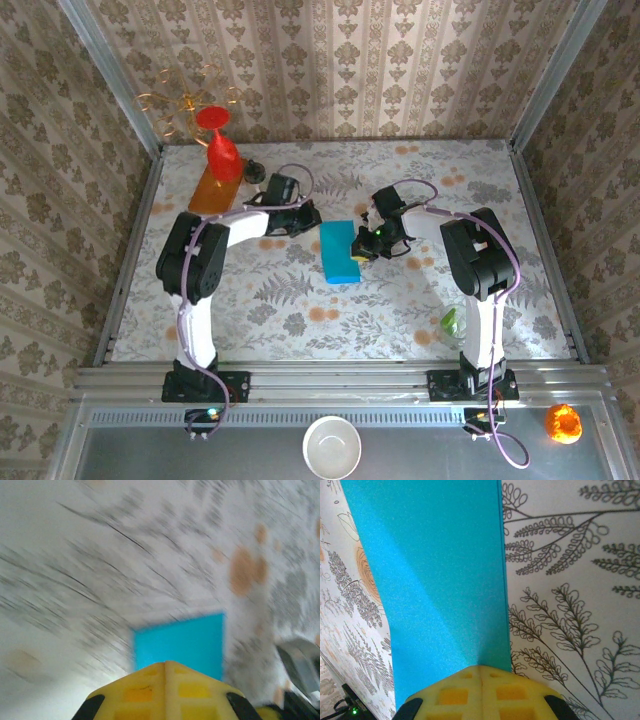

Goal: Fold a paper plane with a square sheet of paper (pick it up from the middle)
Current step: First fold the square sheet of paper in half at the center of the table.

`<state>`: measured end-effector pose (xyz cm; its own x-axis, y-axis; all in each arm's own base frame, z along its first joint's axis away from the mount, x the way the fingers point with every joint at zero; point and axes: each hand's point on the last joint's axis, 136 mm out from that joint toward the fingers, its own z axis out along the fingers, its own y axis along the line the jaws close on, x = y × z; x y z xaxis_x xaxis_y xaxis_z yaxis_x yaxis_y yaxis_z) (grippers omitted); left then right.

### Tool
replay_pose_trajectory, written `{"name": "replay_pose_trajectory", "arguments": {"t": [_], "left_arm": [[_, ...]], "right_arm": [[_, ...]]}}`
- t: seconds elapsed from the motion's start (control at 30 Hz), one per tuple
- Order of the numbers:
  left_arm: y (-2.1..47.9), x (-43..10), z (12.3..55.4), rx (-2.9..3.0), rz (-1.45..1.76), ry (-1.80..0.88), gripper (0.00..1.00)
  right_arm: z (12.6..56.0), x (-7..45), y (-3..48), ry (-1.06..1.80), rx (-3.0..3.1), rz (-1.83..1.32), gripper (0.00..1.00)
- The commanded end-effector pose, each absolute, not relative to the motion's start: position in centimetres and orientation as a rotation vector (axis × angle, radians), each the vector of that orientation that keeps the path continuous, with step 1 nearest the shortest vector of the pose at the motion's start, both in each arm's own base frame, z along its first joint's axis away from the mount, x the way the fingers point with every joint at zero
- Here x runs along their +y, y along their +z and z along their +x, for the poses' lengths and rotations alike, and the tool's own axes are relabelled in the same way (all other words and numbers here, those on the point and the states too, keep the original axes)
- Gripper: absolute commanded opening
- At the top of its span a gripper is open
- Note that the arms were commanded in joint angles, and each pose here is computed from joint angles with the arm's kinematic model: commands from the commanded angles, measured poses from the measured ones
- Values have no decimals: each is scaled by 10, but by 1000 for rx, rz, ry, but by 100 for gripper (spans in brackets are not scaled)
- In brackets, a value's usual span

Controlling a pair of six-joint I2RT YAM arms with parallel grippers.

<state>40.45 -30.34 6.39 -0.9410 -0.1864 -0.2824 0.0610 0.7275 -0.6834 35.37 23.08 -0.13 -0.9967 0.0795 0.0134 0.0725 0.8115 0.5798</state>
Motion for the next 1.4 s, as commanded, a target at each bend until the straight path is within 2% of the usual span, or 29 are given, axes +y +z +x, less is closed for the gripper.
{"name": "replay_pose_trajectory", "arguments": {"t": [0.0,0.17,0.27,0.8,0.93,1.03,1.23,1.37], "left_arm": [[78,-326,371,2603,-48,-1096,0],[49,-338,312,2761,22,-1134,0],[40,-339,295,2808,36,-1139,0],[-12,-290,267,2923,-144,-1045,0],[-6,-263,262,2906,-239,-1067,0],[16,-255,268,2847,-252,-1107,0],[59,-294,284,2736,-97,-1211,0],[53,-323,296,2741,-52,-1248,0]], "right_arm": [[265,138,-112,167,3374,317,0],[265,139,-113,179,3379,319,0],[265,140,-114,181,3381,317,0],[261,138,-116,168,3389,331,0],[262,138,-115,170,3387,335,0],[260,138,-116,166,3390,335,0],[259,138,-116,167,3392,338,0],[266,141,-117,190,3368,330,0]]}}
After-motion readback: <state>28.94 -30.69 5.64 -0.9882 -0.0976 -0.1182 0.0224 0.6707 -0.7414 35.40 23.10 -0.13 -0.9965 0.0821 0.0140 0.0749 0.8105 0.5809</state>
